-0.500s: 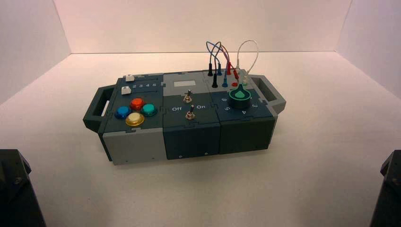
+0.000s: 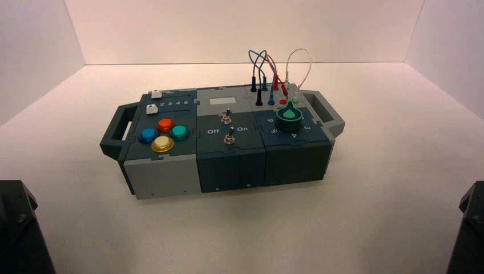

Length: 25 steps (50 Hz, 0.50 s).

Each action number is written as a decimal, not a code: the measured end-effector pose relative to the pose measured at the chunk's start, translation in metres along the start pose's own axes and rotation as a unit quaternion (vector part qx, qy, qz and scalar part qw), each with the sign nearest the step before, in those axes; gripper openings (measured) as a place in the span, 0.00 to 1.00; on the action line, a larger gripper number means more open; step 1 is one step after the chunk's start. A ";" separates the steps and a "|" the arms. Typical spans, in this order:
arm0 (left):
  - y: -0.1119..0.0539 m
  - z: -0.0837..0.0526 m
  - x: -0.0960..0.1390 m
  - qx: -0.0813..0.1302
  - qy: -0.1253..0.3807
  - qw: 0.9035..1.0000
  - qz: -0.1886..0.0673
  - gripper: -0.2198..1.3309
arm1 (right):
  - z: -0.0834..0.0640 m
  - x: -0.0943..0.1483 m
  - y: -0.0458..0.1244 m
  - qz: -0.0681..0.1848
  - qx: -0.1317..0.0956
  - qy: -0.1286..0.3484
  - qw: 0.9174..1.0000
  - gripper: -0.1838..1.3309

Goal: Pull the black wire.

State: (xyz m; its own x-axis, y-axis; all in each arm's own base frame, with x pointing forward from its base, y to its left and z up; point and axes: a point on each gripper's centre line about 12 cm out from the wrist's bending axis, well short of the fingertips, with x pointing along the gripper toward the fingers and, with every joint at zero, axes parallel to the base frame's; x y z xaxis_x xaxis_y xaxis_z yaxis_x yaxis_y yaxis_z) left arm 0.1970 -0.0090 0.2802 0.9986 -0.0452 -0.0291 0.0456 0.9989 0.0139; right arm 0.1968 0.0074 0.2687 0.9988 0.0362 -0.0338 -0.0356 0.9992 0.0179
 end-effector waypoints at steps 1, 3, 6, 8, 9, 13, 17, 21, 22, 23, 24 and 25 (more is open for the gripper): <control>0.000 -0.001 0.000 0.001 0.001 1.000 0.000 0.03 | 0.000 0.000 0.000 0.001 0.001 0.001 1.000 0.02; 0.000 -0.001 0.000 0.000 0.008 1.000 0.000 0.03 | -0.002 0.000 0.004 0.010 0.003 0.010 1.000 0.02; -0.002 -0.002 0.000 -0.001 0.015 1.000 -0.004 0.03 | -0.004 0.000 0.010 0.025 0.002 0.024 0.999 0.02; -0.003 -0.004 0.000 -0.003 0.021 1.000 -0.008 0.03 | -0.004 0.001 0.015 0.038 0.002 0.034 0.999 0.02; -0.004 -0.004 0.000 -0.003 0.024 1.000 -0.011 0.03 | -0.004 0.001 0.016 0.041 0.002 0.036 0.999 0.02; -0.013 -0.008 0.000 -0.005 0.042 0.999 -0.033 0.04 | -0.001 0.002 0.034 0.083 -0.002 0.073 0.994 0.02; -0.023 -0.011 -0.002 -0.005 0.060 0.996 -0.059 0.04 | -0.005 0.000 0.048 0.115 -0.004 0.112 0.987 0.05; -0.032 -0.014 -0.003 -0.005 0.074 0.994 -0.081 0.04 | -0.013 -0.003 0.062 0.149 -0.003 0.156 0.976 0.26; -0.035 -0.015 -0.003 -0.004 0.079 0.993 -0.088 0.04 | -0.015 -0.003 0.065 0.154 -0.001 0.164 0.974 0.31; -0.039 -0.017 -0.005 -0.002 0.087 0.991 -0.099 0.04 | -0.018 -0.004 0.067 0.159 0.002 0.174 0.972 0.36; -0.042 -0.018 -0.005 -0.001 0.092 0.990 -0.105 0.04 | -0.022 -0.006 0.072 0.168 0.008 0.190 0.967 0.48; -0.042 -0.019 -0.006 -0.001 0.093 0.990 -0.107 0.04 | -0.022 -0.006 0.072 0.168 0.008 0.190 0.967 0.48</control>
State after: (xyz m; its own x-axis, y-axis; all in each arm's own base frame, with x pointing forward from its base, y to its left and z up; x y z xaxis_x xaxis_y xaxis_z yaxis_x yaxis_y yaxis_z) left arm 0.1890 -0.0505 0.2612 0.9436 -0.2522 -0.2146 0.2553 0.9668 -0.0136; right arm 0.1879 0.0792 0.2487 0.8456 0.3658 -0.3888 -0.3528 0.9295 0.1072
